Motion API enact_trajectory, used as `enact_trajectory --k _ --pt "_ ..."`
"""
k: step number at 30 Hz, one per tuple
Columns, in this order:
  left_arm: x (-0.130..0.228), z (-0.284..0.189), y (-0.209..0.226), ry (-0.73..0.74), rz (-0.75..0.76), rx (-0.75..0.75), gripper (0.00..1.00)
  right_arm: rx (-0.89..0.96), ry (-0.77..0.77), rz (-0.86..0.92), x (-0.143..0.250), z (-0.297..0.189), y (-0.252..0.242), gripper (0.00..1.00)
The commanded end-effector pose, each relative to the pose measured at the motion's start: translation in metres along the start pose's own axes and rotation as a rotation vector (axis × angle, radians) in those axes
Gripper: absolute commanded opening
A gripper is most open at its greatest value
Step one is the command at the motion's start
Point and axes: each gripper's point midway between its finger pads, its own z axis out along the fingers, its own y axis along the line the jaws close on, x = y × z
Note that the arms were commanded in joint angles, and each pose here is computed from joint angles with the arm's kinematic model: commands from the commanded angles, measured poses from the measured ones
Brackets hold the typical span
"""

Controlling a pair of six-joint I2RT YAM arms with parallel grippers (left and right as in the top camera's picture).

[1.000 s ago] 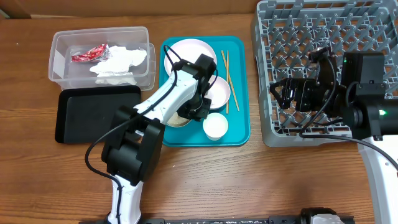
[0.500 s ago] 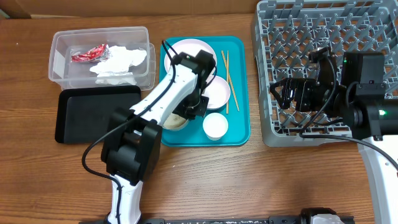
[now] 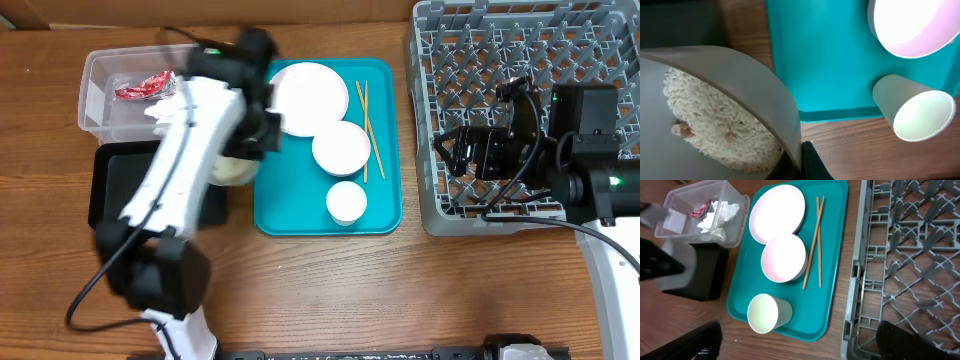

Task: Sort waste into correct bins and load items into the dishwasher
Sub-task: 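Tip the rice bowl over the black tray with the left gripper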

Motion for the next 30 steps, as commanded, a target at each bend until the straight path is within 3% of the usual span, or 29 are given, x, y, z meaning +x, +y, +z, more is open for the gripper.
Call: enact_trajectory --k 1,7,15,22,30 --pt "0.004 -0.015 0.018 -0.023 0.021 0.158 0.04 -0.01 -0.025 -0.008 -0.008 -0.005 0.004 1.0" --pt "0.007 0.0 0.042 -0.008 0.006 0.407 0.04 -0.01 -0.025 -0.007 -0.008 -0.005 0.004 1.0" --pt "0.003 0.033 0.07 -0.145 -0.032 0.714 0.04 -0.01 -0.025 -0.008 -0.008 -0.005 0.004 1.0" --pt "0.007 0.035 0.109 -0.365 -0.175 0.982 0.04 -0.011 -0.025 -0.008 -0.008 -0.005 0.004 1.0" --pt "0.01 0.009 0.159 -0.555 -0.362 1.144 0.04 -0.011 -0.025 -0.008 -0.008 -0.005 0.004 1.0"
